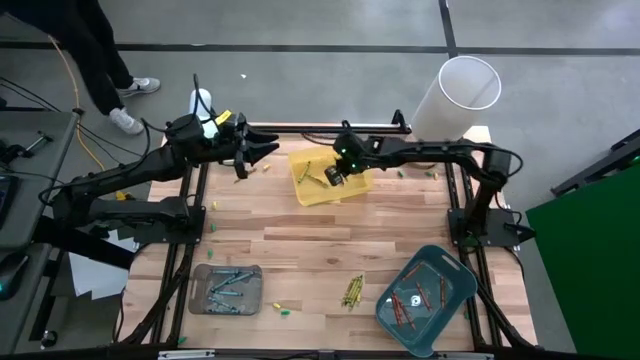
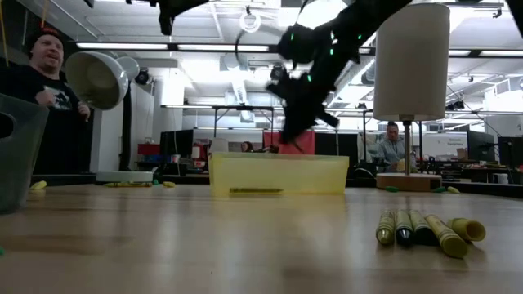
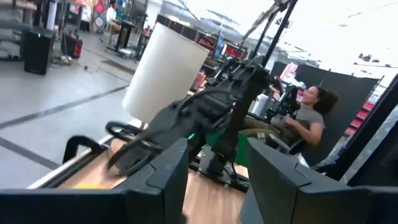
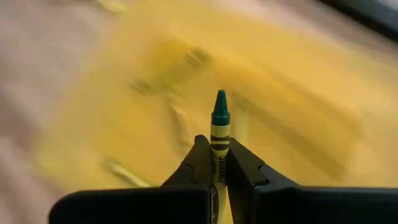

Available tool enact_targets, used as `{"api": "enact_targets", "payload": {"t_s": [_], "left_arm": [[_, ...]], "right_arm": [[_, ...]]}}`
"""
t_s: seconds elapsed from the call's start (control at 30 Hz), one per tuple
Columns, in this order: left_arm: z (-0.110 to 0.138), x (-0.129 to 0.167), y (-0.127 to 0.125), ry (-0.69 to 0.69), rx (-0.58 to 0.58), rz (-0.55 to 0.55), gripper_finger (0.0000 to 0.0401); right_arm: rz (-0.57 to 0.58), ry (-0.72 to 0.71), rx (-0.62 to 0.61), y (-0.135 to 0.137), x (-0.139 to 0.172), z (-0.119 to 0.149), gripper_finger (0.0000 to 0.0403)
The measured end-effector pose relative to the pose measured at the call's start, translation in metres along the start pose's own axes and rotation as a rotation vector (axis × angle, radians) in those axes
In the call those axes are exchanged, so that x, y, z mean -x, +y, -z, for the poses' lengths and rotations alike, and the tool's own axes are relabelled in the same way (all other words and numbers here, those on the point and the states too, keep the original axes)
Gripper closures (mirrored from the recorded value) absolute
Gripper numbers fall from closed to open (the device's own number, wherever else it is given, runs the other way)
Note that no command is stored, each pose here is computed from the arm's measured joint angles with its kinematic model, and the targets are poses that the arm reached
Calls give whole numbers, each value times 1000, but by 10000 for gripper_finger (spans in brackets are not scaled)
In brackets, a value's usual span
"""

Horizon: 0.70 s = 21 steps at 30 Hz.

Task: Sort crayons
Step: Put the green crayon into the yellow bin

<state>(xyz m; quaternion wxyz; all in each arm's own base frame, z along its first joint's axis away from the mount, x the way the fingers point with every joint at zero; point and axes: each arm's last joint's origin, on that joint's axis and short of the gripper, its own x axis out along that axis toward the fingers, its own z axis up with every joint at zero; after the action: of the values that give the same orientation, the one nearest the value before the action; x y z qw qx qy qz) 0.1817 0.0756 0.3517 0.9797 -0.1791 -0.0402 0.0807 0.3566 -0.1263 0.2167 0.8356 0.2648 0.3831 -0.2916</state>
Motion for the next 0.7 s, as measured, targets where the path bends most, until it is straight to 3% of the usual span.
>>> {"api": "enact_targets", "payload": {"t_s": [0.13, 0.4, 0.57, 0.7], "left_arm": [[1, -2, 1, 7, 12, -3, 253], [4, -6, 3, 25, 20, -10, 252], [4, -6, 3, 24, 20, -7, 252], [4, -6, 2, 24, 20, -6, 251]], "right_arm": [[151, 92, -55, -16, -22, 11, 397], [275, 107, -202, -38, -54, 16, 395], [274, 118, -262, -44, -62, 16, 390], [257, 129, -264, -44, -62, 16, 363]]}}
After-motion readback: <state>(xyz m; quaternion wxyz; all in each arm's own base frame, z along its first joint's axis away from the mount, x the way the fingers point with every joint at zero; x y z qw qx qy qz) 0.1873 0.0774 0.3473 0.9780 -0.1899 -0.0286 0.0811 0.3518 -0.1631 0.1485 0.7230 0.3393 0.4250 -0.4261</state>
